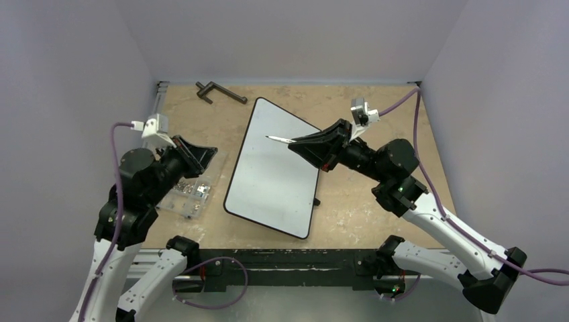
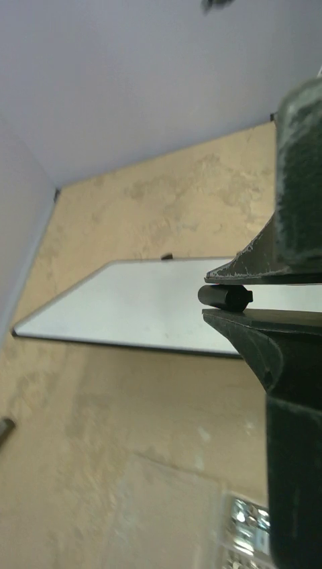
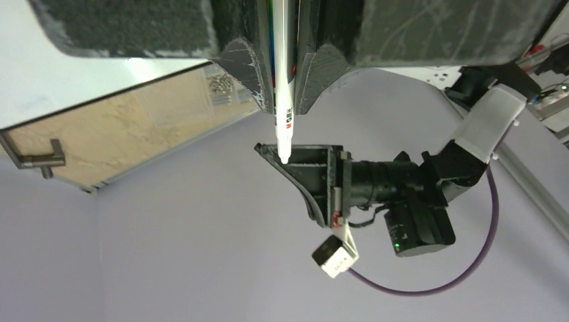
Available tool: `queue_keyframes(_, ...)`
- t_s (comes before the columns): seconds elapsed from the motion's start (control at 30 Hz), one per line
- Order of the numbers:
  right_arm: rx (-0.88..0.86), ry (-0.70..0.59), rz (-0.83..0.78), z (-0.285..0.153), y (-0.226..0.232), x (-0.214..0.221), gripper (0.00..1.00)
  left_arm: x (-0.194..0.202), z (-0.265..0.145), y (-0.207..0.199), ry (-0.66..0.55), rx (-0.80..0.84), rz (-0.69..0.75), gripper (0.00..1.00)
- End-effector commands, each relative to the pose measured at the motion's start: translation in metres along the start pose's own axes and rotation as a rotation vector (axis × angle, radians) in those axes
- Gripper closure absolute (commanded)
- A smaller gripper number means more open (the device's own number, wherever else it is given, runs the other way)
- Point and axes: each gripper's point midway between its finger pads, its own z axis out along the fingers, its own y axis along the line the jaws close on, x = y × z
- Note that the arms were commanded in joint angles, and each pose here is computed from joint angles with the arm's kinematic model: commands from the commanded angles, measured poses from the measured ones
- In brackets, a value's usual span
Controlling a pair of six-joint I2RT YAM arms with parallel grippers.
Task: Write a sentence on the whiteboard
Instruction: Place the pen cap at the center of the board.
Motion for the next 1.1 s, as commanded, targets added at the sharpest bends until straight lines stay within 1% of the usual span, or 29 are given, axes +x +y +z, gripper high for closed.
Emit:
queue_keyframes(0.0,0.067,-0.011,-0.063,-0.002,-0.008,-0.011,1.00,0.046,0.010,0.089,0.060,-0.351,-0.004,1.00)
queue_keyframes(0.2,0.128,0.023,-0.056,-0.006,-0.021,0.001,1.00,0.094,0.018,0.140,0.096,-0.513,-0.102,1.00)
queue_keyframes(0.43,0.174,0.055,-0.050,-0.010,-0.032,0.013,1.00,0.151,0.032,0.184,0.164,-0.622,-0.169,1.00)
queue_keyframes(0.63,0.191,0.076,-0.044,-0.011,-0.038,0.021,1.00,0.181,0.046,0.201,0.232,-0.655,-0.192,1.00)
queue_keyframes(0.77,0.197,0.083,-0.045,-0.012,-0.039,0.023,1.00,0.199,0.046,0.219,0.312,-0.754,-0.184,0.99)
queue_keyframes(0.93,0.207,0.091,-0.048,-0.014,-0.041,0.026,1.00,0.218,0.051,0.223,0.427,-0.790,-0.196,0.96)
queue_keyframes(1.07,0.211,0.094,-0.050,-0.016,-0.041,0.026,1.00,0.228,0.052,0.228,0.469,-0.811,-0.210,0.95)
